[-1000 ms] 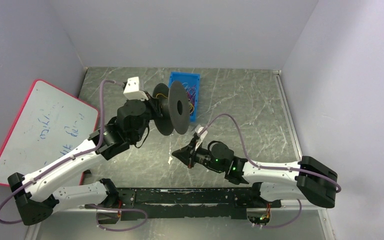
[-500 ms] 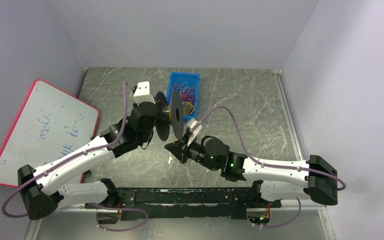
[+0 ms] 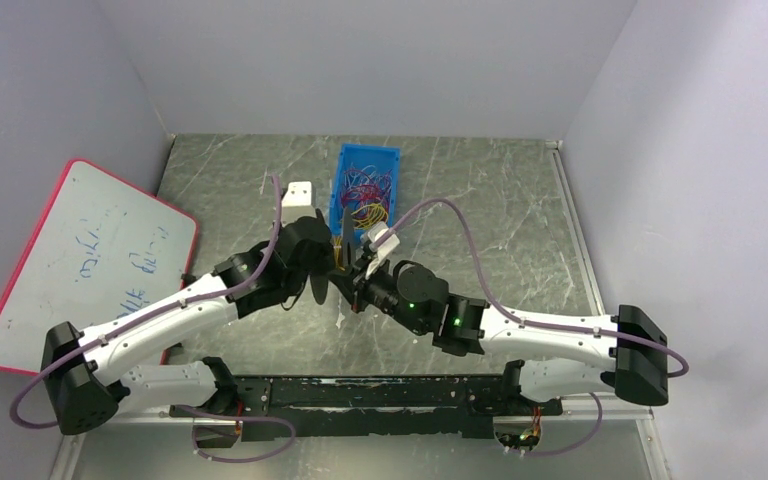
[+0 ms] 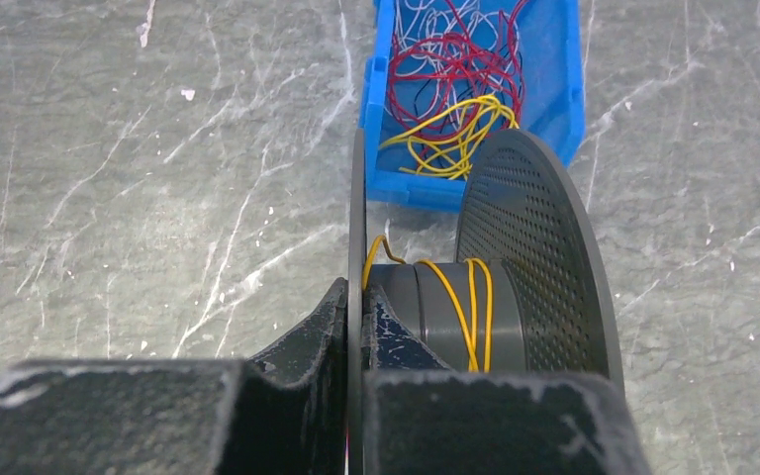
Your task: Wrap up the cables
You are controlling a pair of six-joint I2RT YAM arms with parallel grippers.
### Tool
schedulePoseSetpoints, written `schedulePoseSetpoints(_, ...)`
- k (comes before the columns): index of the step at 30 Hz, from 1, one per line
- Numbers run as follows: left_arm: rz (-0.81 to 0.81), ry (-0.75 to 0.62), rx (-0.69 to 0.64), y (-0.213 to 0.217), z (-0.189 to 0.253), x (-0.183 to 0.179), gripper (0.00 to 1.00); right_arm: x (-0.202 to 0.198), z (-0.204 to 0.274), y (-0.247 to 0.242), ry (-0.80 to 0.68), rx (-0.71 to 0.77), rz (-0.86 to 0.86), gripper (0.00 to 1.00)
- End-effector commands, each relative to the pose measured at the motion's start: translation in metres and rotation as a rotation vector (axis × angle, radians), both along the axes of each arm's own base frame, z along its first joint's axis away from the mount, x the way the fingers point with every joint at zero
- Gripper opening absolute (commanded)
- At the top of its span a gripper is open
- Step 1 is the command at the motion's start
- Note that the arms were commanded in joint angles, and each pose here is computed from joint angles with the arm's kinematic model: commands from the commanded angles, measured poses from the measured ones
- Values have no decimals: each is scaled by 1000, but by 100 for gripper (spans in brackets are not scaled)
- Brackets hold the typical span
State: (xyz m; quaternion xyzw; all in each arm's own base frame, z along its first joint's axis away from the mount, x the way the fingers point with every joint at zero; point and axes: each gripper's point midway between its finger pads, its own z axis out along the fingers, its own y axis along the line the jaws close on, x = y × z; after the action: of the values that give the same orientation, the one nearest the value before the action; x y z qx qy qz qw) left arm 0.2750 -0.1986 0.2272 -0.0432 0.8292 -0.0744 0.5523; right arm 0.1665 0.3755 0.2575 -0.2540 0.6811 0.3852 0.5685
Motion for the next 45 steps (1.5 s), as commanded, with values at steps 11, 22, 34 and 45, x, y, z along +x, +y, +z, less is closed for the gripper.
schedulePoseSetpoints(11, -174, 50, 45, -28, -4, -8, 7, 19, 0, -19, -47, -72, -135, 0)
schedulePoseSetpoints(22, -386, 57, 115, -43, 2, -23, 7, 22, -11, -46, -67, -138, -191, 0)
schedulePoseSetpoints(34, -566, 79, 185, -49, -5, -42, 7, 21, -21, -52, -68, -175, -193, 0)
schedulePoseSetpoints(45, -707, 85, 209, -56, -11, -59, 7, 27, -34, -69, -56, -206, -245, 0)
